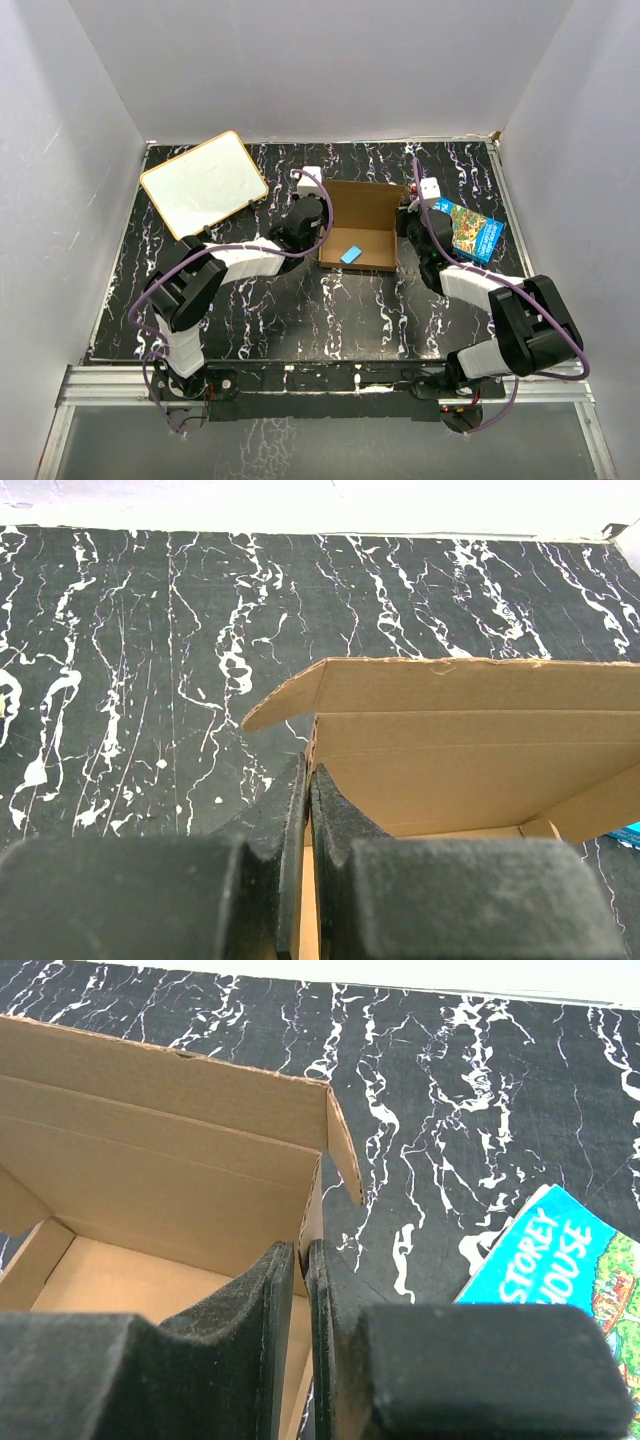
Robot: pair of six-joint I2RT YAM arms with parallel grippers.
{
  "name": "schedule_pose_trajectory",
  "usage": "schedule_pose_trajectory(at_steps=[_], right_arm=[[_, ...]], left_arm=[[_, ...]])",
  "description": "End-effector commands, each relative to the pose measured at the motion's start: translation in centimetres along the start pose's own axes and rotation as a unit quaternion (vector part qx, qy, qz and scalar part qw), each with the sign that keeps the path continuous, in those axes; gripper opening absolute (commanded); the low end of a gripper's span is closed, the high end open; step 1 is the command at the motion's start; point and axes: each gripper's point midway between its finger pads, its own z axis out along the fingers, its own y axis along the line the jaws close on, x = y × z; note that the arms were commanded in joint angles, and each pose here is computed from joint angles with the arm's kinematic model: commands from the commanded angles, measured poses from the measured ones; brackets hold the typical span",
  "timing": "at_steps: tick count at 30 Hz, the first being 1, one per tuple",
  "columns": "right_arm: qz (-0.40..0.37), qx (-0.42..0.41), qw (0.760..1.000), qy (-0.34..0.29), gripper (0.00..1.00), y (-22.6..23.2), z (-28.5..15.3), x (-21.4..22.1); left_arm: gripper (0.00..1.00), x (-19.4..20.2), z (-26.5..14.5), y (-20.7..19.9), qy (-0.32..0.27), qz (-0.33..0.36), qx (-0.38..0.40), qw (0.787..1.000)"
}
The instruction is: Fold the paper box
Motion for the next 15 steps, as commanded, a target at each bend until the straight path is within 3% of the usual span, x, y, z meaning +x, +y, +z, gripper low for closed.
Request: schedule_pose_trajectory(at_steps=[1,15], right_arm=[[0.010,-0.047,0.998,-0.029,0.18,2.1,-0.8,-1.4],[0.021,-0.080,0.997,0.010,0.22,3.1,-2.7,0.3]], left_arm=[[0.00,-0.1,-1.8,-1.2,0.002,-0.009,0.015,1.000],[0.00,1.5,-3.8,-1.4,0.007,-0.003,0.011,1.000]])
